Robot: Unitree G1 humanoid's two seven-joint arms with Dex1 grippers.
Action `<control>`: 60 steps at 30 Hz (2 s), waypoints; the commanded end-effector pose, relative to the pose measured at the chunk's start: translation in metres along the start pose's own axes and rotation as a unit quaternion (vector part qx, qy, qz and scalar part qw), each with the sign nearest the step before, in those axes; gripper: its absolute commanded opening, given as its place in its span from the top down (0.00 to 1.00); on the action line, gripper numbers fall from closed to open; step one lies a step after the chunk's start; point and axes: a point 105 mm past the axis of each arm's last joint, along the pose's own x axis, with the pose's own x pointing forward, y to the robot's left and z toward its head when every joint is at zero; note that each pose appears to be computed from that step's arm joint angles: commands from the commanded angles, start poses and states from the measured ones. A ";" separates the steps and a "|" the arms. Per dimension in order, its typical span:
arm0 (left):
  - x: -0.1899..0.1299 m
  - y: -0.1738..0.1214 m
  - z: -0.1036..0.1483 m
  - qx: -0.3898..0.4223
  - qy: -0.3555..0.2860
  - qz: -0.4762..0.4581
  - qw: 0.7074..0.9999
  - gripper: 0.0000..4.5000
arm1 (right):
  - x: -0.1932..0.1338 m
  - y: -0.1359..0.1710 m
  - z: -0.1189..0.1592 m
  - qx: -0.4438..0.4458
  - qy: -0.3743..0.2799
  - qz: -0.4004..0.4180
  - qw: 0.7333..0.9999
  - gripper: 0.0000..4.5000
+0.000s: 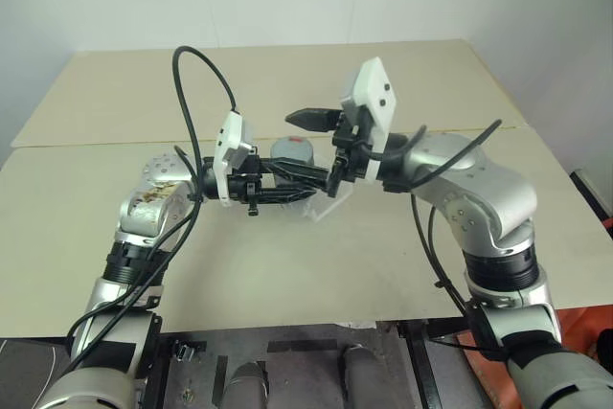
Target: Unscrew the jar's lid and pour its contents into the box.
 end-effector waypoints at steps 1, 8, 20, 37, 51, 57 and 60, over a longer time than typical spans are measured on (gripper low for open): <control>0.000 0.000 0.016 0.036 -0.009 -0.004 0.999 0.57 | 0.004 -0.001 0.012 -0.021 -0.020 0.000 1.000 0.00; -0.003 0.000 0.017 0.039 -0.008 -0.001 0.999 0.57 | -0.002 -0.015 0.003 -0.013 -0.008 -0.026 1.000 0.00; -0.010 -0.001 0.017 0.039 -0.005 0.006 0.999 0.57 | -0.030 -0.032 0.000 -0.018 0.009 -0.072 0.997 0.00; -0.010 -0.002 0.017 0.036 -0.003 0.002 0.999 0.57 | -0.052 -0.043 -0.001 -0.024 0.017 -0.102 0.994 0.00; -0.005 0.009 0.012 0.035 -0.007 0.023 0.999 0.57 | -0.060 -0.010 0.010 -0.036 0.013 -0.021 0.999 0.00; 0.002 0.009 0.010 0.035 -0.012 0.022 0.999 0.57 | -0.042 -0.001 0.013 -0.035 0.010 -0.005 0.999 0.00; 0.002 0.009 0.010 0.035 -0.013 0.020 0.999 0.57 | -0.031 0.002 0.013 -0.028 0.009 0.001 1.000 0.00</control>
